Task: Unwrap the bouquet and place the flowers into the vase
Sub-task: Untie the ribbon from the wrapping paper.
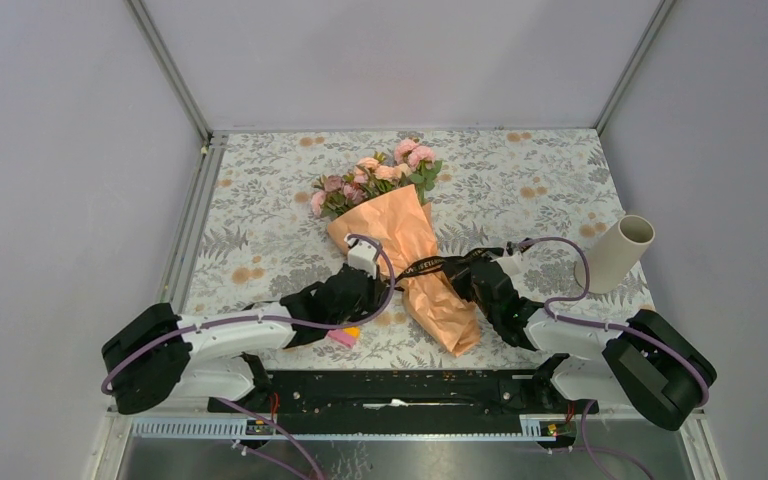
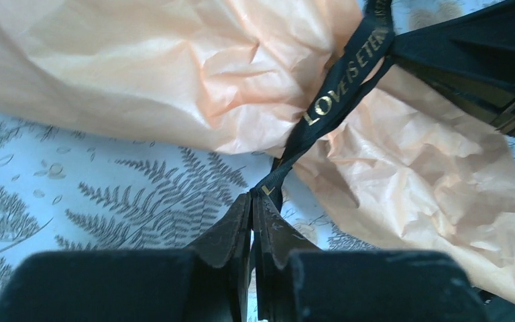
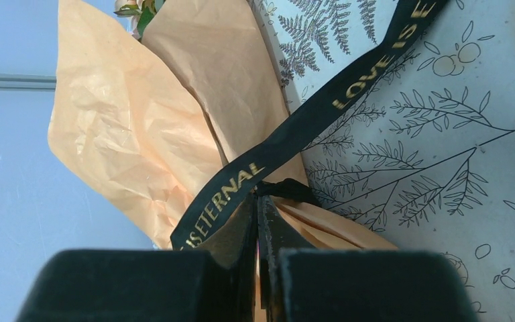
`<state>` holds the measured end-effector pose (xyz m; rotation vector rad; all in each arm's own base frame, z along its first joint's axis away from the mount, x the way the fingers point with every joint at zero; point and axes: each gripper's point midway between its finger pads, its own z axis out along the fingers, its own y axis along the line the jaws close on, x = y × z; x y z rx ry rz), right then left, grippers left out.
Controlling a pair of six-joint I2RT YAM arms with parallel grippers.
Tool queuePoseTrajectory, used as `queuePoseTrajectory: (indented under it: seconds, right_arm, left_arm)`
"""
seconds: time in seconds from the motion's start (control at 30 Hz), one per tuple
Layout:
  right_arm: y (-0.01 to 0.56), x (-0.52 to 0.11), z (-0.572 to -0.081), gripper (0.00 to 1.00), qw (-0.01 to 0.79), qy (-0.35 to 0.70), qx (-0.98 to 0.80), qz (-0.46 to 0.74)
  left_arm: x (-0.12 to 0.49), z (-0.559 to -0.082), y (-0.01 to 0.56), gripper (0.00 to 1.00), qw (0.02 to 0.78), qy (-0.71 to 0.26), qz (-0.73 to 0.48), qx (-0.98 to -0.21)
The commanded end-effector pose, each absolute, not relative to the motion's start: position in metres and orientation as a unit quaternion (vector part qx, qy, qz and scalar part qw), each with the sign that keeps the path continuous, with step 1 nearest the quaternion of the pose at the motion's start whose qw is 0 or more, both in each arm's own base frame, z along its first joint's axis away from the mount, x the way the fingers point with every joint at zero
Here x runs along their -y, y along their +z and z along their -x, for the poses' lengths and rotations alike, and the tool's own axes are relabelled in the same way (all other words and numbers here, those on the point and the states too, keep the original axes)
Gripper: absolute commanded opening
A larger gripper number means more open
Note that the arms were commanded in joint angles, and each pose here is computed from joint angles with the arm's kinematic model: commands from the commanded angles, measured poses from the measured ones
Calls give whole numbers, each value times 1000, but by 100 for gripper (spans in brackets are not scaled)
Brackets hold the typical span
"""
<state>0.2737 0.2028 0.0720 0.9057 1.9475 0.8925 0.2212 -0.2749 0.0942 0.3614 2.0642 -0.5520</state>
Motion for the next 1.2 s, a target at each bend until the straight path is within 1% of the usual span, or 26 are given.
queuePoseTrajectory:
  seconds: [0.0,0.07,0.17,0.23,0.37,0.5,0.57,0.63,0.73,0.87,1.0,1.17]
  right_arm:
    - [78,-196,-283,0,417,342,-757,-370]
    - [78,-197,-283,0,415,343,-757,-369]
    - [78,-198,-283,0,414,345,-757,-369]
    - [78,-198,-283,0,414,345,-757,-370]
    - [77,-197,-282,0,414,346,-756,-370]
    - [77,-197,-282,0,413,346,-756,-371]
    - [77,-198,-282,0,412,348,-756,-370]
    - [77,-198,-282,0,412,349,-756,-371]
    - [77,-198,-281,0,412,349,-756,-371]
    - [77,-198,-282,0,411,350,-755,-372]
    - [76,-199,-282,0,409,352,-756,-372]
    - [75,-200,-281,0,407,353,-756,-372]
  left_arm:
    - [254,-225,98,7,483,-206,-88,-846]
    - [248,-224,95,10,480,-205,-70,-850]
    - [244,-221,93,10,474,-207,-54,-854]
    - [236,-221,88,11,468,-189,-34,-863]
    - [210,-222,76,11,452,-121,13,-884]
    - [207,-218,72,15,442,-119,23,-889]
    - [216,-218,78,18,448,-145,0,-882]
    - [238,-218,96,24,466,-204,-38,-860]
    - [264,-213,124,35,488,-267,-116,-823]
    - [288,-211,146,48,497,-295,-181,-796]
    - [301,-219,138,50,482,-265,-216,-806]
    - [311,-225,126,50,472,-253,-222,-815]
